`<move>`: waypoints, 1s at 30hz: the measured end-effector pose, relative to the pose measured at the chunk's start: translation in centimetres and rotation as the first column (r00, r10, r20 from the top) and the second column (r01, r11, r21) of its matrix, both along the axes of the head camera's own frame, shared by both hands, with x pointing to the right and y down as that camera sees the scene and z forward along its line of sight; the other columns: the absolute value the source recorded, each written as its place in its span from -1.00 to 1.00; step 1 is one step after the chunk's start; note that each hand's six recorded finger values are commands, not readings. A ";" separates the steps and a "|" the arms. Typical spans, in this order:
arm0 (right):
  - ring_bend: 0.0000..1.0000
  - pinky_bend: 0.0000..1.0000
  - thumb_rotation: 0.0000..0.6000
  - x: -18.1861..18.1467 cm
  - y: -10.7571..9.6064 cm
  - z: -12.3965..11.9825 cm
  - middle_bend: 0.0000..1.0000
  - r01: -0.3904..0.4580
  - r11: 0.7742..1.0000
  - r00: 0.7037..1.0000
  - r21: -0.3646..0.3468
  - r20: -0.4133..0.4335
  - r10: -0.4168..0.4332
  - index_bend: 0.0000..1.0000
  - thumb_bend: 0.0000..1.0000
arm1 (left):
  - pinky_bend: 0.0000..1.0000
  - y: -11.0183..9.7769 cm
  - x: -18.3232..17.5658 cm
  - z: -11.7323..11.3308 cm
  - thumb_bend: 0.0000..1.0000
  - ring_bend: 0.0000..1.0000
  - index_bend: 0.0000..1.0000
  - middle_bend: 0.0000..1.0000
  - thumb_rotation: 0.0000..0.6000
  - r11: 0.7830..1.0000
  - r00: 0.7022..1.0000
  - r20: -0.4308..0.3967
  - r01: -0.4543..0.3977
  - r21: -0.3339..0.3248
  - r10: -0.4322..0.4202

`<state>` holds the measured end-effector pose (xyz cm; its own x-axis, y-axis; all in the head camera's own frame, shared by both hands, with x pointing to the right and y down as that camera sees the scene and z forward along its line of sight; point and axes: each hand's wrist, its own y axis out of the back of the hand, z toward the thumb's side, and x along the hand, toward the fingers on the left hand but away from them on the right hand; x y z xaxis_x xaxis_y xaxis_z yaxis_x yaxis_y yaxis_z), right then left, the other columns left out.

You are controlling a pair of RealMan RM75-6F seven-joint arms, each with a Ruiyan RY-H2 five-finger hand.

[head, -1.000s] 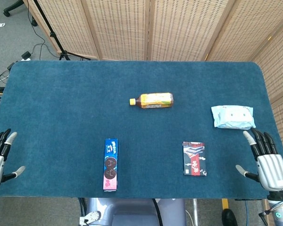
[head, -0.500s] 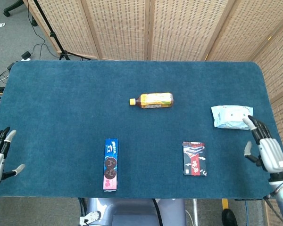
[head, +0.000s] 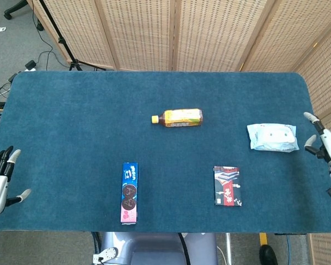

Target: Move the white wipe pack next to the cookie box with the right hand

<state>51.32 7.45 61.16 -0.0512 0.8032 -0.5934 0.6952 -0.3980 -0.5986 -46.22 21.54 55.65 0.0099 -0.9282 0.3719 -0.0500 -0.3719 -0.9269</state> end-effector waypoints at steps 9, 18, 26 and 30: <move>-1.00 -1.00 1.00 2.5 -1.3 4.6 -1.00 -0.148 0.978 0.989 -0.144 -0.035 0.145 -0.90 1.00 | -1.00 -0.2 -0.1 0.1 -1.00 -1.00 -1.00 -1.00 1.00 1.000 1.000 0.002 0.012 -0.003 -0.012; -1.00 -1.00 1.00 2.3 0.1 8.6 -1.00 -0.211 0.949 0.977 -0.234 -0.040 0.208 -0.85 1.00 | -1.00 -0.4 -0.1 0.2 -1.00 -1.00 -1.00 -1.00 1.00 1.000 1.000 0.000 0.013 -0.006 -0.013; -1.00 -0.98 1.00 0.7 0.3 9.8 -0.90 -0.167 0.951 0.985 -0.262 0.003 0.174 -0.72 1.00 | -1.00 -0.4 0.0 0.3 -1.00 -1.00 -1.00 -1.00 1.00 1.000 1.000 -0.005 0.005 -0.002 -0.005; -1.00 -0.84 1.00 -0.6 -0.1 10.0 -0.80 -0.127 0.957 0.989 -0.262 0.037 0.141 -0.63 1.00 | -1.00 -0.4 -0.1 0.2 -1.00 -1.00 -1.00 -1.00 1.00 1.000 1.000 -0.008 0.008 -0.001 -0.008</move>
<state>50.74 7.34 71.20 -0.1098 0.6103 -0.7846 0.7816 -0.4347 -0.4475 -46.31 21.11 55.89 0.0057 -0.9280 0.3725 -0.0604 -0.3722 -0.9262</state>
